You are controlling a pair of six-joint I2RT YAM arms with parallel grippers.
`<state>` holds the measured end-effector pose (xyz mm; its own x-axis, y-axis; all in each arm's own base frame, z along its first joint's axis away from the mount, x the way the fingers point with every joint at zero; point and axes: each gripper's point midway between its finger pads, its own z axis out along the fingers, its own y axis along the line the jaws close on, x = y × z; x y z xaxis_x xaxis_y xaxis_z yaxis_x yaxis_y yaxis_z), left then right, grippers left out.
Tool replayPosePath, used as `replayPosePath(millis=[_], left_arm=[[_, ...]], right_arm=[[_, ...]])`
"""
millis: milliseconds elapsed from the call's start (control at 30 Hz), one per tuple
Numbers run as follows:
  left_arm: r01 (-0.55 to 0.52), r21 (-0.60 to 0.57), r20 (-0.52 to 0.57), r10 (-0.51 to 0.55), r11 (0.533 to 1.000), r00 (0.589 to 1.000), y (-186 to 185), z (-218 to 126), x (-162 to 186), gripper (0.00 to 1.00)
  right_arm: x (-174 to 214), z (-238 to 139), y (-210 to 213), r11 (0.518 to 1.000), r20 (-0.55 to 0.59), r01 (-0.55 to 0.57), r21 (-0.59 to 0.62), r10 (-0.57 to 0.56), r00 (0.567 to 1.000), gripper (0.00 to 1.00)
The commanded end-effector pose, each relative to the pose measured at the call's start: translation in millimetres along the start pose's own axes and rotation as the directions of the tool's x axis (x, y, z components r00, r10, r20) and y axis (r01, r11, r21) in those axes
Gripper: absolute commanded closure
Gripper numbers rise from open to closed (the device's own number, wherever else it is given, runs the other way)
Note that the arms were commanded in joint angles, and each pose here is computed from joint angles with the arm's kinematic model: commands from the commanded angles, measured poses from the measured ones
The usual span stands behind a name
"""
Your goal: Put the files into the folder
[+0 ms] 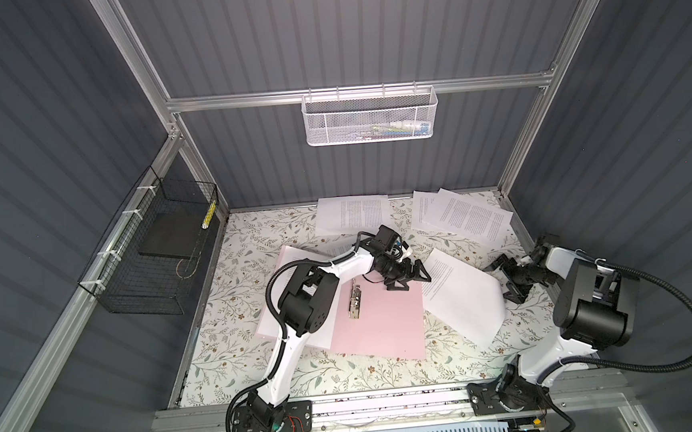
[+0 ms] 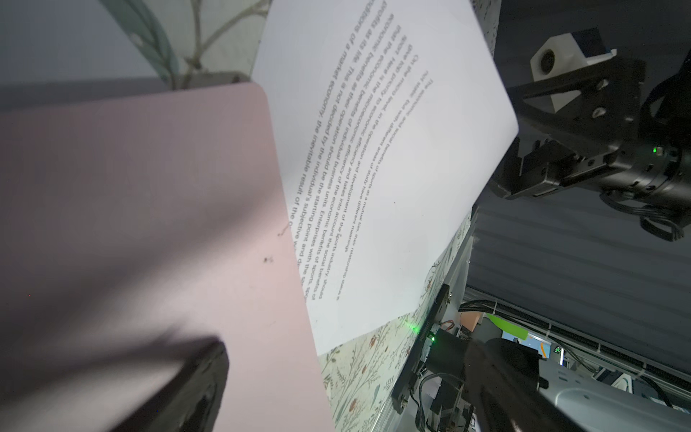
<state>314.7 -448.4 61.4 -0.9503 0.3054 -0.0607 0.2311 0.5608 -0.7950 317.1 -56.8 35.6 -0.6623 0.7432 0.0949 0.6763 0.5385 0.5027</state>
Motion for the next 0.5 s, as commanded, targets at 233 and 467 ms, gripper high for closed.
replayPosePath(millis=[233, 467], left_arm=[[0.117, -0.104, -0.046, -0.123, 0.988, 0.991, 50.0, 12.8, 17.9, 0.0], [0.129, -0.095, -0.05, -0.134, 0.987, 0.99, 51.7, 15.3, 18.0, 0.0]], right_arm=[[75.6, -6.1, 30.8, 0.981, -0.065, 0.086, -0.173, -0.098, 0.993, 0.01], [102.8, -19.8, 26.3, 0.965, 0.011, 0.087, -0.247, -0.087, 0.996, 0.01]])
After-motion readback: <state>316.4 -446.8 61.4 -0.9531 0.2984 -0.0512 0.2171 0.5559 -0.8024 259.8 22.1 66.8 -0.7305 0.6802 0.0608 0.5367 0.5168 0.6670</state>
